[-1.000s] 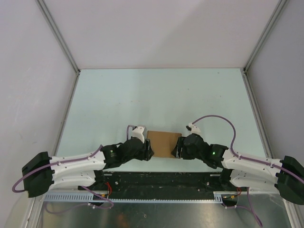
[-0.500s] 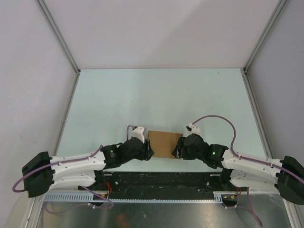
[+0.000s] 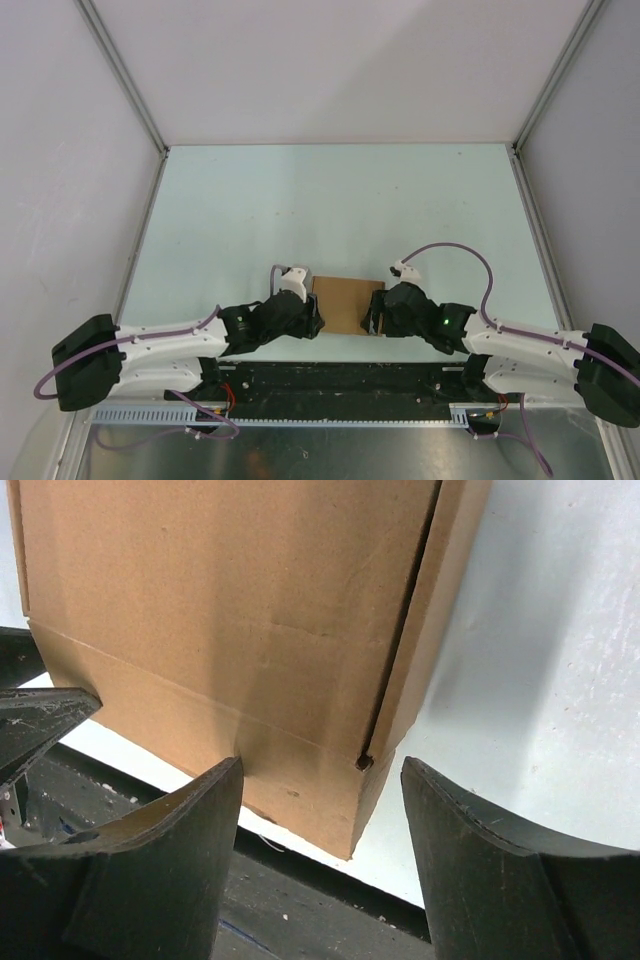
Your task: Fold the paper box
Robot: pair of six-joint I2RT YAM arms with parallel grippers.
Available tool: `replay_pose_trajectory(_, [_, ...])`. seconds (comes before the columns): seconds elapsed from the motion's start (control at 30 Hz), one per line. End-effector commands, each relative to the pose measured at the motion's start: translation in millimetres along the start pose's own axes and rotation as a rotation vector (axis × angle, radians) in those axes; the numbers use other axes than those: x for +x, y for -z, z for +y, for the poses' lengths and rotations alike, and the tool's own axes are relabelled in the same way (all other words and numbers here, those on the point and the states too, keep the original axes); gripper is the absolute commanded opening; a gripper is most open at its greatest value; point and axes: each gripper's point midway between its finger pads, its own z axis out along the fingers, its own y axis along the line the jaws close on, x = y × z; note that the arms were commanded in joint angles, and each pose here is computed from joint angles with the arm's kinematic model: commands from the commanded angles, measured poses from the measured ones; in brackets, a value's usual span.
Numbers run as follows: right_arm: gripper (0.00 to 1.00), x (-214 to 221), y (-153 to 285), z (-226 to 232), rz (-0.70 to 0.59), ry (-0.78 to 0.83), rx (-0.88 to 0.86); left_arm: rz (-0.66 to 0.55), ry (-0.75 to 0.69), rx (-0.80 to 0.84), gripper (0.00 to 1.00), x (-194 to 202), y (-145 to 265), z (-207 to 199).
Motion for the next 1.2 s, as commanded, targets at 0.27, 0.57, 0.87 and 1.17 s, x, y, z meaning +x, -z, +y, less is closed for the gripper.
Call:
replay_pose_trajectory(0.27, [0.69, -1.4, -5.9, -6.8, -0.015, 0.034, 0.033, -0.033, -0.051, -0.036, 0.52, -2.6, -6.2, 7.2])
replay_pose_trajectory(0.57, [0.65, -0.8, -10.1, -10.4, -0.013, 0.042, 0.052, -0.033, -0.068, -0.067, 0.52, -2.1, -9.8, 12.6])
replay_pose_trajectory(0.87, [0.64, -6.1, -9.6, -10.7, -0.028, 0.038, 0.05, -0.035, -0.078, -0.079, 0.52, -2.9, -11.1, 14.3])
replay_pose_trajectory(1.17, [0.68, -19.9, 5.2, -5.5, -0.05, 0.03, -0.007, -0.083, -0.084, 0.016, 0.54, -21.0, 8.9, -3.7])
